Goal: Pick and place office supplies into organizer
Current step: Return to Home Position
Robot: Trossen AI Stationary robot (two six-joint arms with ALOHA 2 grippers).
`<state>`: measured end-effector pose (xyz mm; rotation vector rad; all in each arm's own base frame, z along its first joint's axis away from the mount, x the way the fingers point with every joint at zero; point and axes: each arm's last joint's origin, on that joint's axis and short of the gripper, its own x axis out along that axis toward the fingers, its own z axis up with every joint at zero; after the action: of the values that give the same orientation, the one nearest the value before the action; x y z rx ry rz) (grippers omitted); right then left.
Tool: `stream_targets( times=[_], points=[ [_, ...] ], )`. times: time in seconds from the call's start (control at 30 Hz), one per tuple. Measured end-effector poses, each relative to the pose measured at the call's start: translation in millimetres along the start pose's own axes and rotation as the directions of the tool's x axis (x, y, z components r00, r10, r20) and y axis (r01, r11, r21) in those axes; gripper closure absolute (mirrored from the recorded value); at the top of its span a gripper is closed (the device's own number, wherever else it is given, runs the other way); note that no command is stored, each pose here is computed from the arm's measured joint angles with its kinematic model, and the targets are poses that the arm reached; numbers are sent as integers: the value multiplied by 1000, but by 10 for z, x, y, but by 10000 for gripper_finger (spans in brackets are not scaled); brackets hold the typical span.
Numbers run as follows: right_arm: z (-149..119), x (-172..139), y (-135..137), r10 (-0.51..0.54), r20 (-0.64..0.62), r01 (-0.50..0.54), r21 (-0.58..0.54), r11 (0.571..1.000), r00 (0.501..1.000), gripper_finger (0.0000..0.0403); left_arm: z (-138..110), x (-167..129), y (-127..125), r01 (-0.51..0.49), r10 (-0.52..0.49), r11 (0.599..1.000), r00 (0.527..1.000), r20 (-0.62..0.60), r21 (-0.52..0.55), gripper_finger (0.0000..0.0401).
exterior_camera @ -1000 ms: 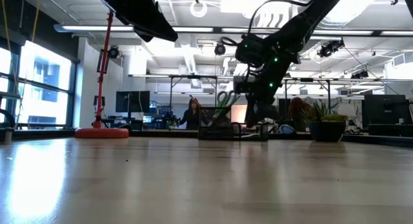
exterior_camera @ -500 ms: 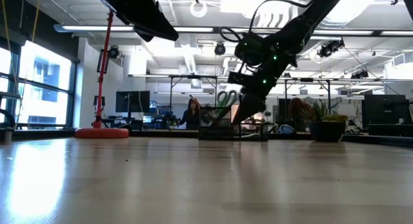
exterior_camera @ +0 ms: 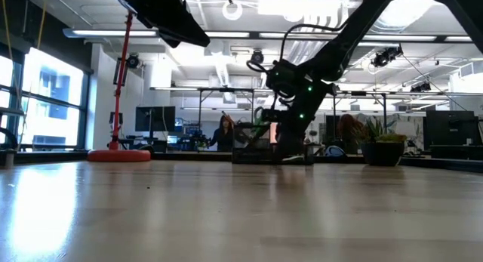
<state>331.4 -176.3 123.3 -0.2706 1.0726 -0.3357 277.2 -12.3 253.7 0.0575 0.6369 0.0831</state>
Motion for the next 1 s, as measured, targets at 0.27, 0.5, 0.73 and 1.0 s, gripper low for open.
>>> stream_targets(
  times=[0.27, 0.5, 0.73, 1.0],
  points=[
    [57, 11, -161, -12, 29, 12, 6, 1000, 1000, 364, -2, 0, 0, 0, 0, 1000, 1000, -2, 7, 382],
    [78, 4, -95, 77, 60, -77, 1, 997, 995, 367, -15, 0, 0, 0, 0, 1000, 1000, -15, 9, 382],
    [197, -192, 82, 110, 60, -109, -25, 994, 992, 360, -25, 0, 2, -5, 5, 1000, 1000, -25, 6, 382],
    [429, -1000, 217, 129, 236, -144, 49, 988, 963, 388, -62, 16, 0, -6, 6, 1000, 1000, -28, 5, 382]
  ],
)
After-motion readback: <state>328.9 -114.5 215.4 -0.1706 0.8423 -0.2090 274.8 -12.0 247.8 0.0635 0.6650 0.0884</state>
